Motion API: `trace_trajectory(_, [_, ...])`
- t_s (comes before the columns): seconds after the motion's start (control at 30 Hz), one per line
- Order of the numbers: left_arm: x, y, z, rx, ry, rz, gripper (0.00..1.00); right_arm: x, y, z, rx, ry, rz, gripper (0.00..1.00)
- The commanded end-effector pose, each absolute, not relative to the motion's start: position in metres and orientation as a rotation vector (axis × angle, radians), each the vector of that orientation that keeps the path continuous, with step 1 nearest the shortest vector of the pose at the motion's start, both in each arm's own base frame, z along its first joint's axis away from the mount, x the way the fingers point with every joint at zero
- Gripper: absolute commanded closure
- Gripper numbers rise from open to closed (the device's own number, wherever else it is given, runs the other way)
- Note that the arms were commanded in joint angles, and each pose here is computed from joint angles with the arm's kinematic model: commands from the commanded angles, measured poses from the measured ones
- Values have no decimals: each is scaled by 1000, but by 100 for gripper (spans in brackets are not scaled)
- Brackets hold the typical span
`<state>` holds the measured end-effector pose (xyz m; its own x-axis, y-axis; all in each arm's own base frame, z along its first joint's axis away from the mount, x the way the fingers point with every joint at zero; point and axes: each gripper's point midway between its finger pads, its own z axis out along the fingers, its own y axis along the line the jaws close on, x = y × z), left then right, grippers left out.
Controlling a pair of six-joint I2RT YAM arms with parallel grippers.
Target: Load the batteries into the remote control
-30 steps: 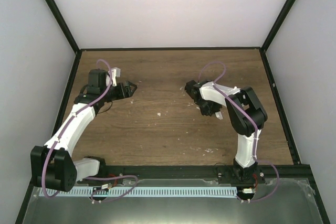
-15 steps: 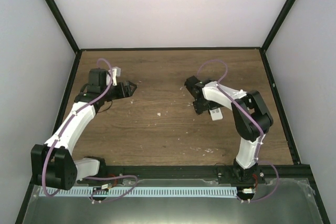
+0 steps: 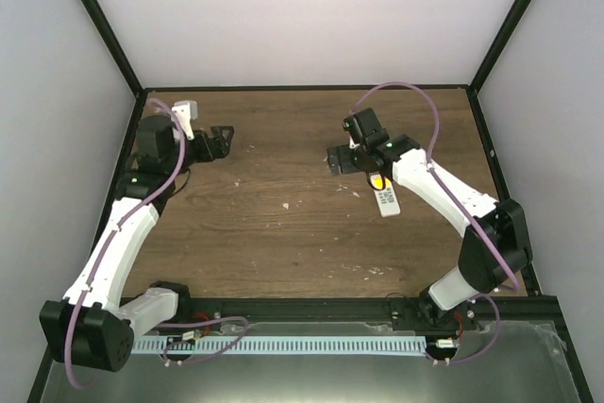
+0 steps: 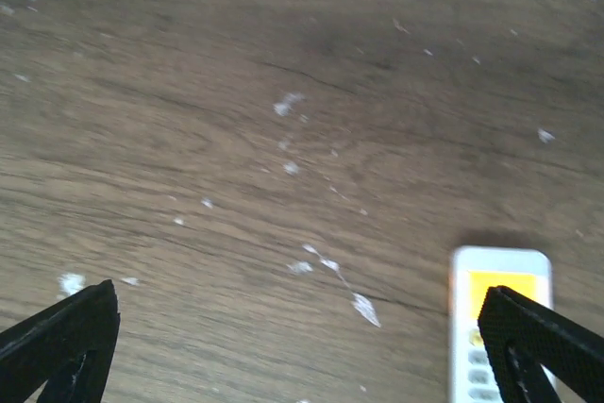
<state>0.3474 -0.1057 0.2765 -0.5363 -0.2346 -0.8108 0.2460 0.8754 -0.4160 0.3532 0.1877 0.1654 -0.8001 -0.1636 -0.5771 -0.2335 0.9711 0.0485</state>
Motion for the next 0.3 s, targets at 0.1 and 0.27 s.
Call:
trace_trajectory(0.1, [356, -60, 305, -273, 1969, -417, 0, 368, 225, 197, -325, 2435, 358, 0])
trace_trajectory(0.27, [351, -52, 302, -288, 1946, -375, 0, 370, 227, 201, -328, 2423, 371, 0])
